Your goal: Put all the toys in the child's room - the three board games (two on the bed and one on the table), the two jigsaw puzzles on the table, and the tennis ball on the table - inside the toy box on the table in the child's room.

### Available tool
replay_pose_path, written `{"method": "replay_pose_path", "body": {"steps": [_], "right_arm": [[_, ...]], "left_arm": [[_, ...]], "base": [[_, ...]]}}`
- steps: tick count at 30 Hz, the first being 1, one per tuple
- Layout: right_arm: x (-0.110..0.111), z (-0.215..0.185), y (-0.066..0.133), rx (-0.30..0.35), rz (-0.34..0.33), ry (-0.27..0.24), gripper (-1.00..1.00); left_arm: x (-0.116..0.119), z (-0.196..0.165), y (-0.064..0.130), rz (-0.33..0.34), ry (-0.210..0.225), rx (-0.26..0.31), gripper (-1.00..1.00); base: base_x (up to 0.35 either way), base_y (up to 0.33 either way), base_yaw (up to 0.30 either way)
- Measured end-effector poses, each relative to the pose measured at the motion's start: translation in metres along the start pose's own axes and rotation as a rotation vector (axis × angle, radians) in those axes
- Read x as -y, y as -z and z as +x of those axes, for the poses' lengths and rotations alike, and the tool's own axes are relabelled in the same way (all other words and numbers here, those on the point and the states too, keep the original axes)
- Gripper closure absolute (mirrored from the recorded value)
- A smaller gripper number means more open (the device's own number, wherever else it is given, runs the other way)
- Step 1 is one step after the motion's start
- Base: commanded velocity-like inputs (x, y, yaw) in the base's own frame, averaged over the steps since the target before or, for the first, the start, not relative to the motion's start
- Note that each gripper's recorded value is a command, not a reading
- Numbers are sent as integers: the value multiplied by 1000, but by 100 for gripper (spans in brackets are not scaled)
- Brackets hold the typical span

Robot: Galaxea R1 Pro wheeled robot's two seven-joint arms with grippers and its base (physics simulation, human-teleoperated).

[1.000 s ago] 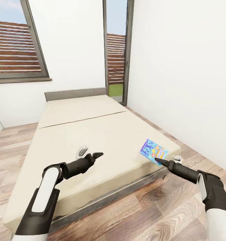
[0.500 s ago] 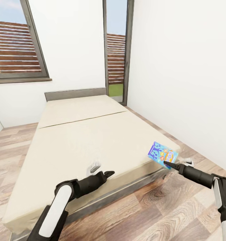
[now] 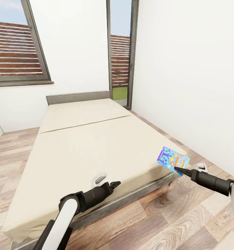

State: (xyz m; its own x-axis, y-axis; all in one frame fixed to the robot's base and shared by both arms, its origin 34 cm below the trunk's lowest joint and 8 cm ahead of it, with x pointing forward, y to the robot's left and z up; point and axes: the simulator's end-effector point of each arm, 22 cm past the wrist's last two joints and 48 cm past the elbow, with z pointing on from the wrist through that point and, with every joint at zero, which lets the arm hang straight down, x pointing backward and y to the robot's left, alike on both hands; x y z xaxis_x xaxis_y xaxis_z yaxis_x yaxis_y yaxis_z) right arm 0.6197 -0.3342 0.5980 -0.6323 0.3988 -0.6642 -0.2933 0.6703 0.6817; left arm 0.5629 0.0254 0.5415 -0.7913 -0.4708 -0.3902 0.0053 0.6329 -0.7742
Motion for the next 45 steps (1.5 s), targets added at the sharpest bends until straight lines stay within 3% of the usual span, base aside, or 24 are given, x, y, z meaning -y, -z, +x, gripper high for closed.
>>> {"method": "replay_pose_path", "body": {"steps": [11,26,45], "right_arm": [[1,-2,3,0,12,-8,100],[-17,-29,5,1,28,-17,100],[-38,-61,5,3,52,-25,100]], "left_arm": [[0,2,-1,-1,1,0,-100],[35,-4,7,8,-31,-28,-100],[70,-26,21,12,-35,-33,-100]], "base": [[0,0,0],[0,0,0],[0,0,0]]}}
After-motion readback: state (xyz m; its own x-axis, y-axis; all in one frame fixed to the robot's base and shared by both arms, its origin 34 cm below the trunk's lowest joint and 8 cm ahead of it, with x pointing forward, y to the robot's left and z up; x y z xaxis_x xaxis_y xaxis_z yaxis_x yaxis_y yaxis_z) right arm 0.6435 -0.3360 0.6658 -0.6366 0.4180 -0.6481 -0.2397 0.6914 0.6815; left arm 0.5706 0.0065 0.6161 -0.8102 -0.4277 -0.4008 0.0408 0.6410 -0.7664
